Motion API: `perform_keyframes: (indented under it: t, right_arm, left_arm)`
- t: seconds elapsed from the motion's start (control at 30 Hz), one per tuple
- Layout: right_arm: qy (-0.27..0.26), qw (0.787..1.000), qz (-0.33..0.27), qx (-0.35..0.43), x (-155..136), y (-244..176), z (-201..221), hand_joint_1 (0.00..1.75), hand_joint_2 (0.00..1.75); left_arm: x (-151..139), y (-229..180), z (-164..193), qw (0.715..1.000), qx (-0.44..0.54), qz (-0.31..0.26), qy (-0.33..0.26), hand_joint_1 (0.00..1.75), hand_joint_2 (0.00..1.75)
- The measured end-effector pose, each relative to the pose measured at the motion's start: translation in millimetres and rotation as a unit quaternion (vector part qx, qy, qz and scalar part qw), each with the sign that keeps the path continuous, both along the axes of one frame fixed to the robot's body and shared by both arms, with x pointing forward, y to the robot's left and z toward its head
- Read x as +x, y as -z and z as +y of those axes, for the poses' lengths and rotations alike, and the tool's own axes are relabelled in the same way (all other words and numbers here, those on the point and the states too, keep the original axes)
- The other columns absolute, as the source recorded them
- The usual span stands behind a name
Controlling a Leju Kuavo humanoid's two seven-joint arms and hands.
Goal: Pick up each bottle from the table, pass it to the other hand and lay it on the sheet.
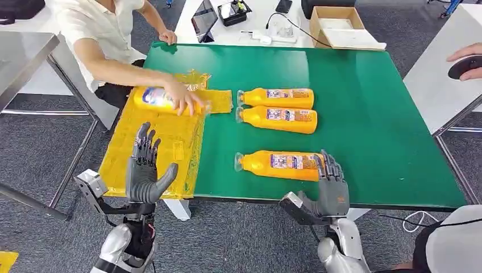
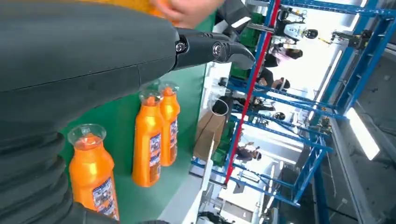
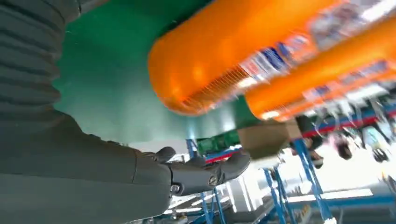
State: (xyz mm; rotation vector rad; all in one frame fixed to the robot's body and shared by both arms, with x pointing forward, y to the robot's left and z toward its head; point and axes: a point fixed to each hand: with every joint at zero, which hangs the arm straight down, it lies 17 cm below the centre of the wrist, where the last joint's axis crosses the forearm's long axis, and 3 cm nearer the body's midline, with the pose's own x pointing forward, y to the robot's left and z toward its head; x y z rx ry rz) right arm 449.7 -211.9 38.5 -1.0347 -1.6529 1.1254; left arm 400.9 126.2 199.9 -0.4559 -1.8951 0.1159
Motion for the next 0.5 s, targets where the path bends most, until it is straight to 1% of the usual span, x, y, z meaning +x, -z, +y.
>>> perform_keyframes:
  t: [0.13, 0.33, 0.43, 0.5]
  right_arm:
    - [0.008, 0.999, 0.011, -0.039, 14.6, 5.7, -4.4, 0.0, 1.75]
    - [0.035, 0.997, 0.036, -0.054, 44.0, 8.3, -15.9, 0.0, 1.75]
    - [0.04, 0.996, 0.041, -0.065, 54.1, 6.0, -18.2, 0.0, 1.75]
    - [0.045, 0.995, 0.055, -0.07, 59.0, 9.1, -20.2, 0.0, 1.75]
  left_arm:
    - [-0.2, -0.5, -4.5, 1.0, 0.001, 0.001, 0.006, 0.0, 1.75]
    - [3.6, -3.8, -15.9, 1.0, 0.008, -0.004, 0.021, 0.0, 1.75]
    - [4.6, -3.9, -21.9, 0.999, 0.009, -0.003, 0.03, 0.0, 1.75]
    - [5.8, -2.9, -25.2, 0.999, 0.007, 0.001, 0.038, 0.0, 1.75]
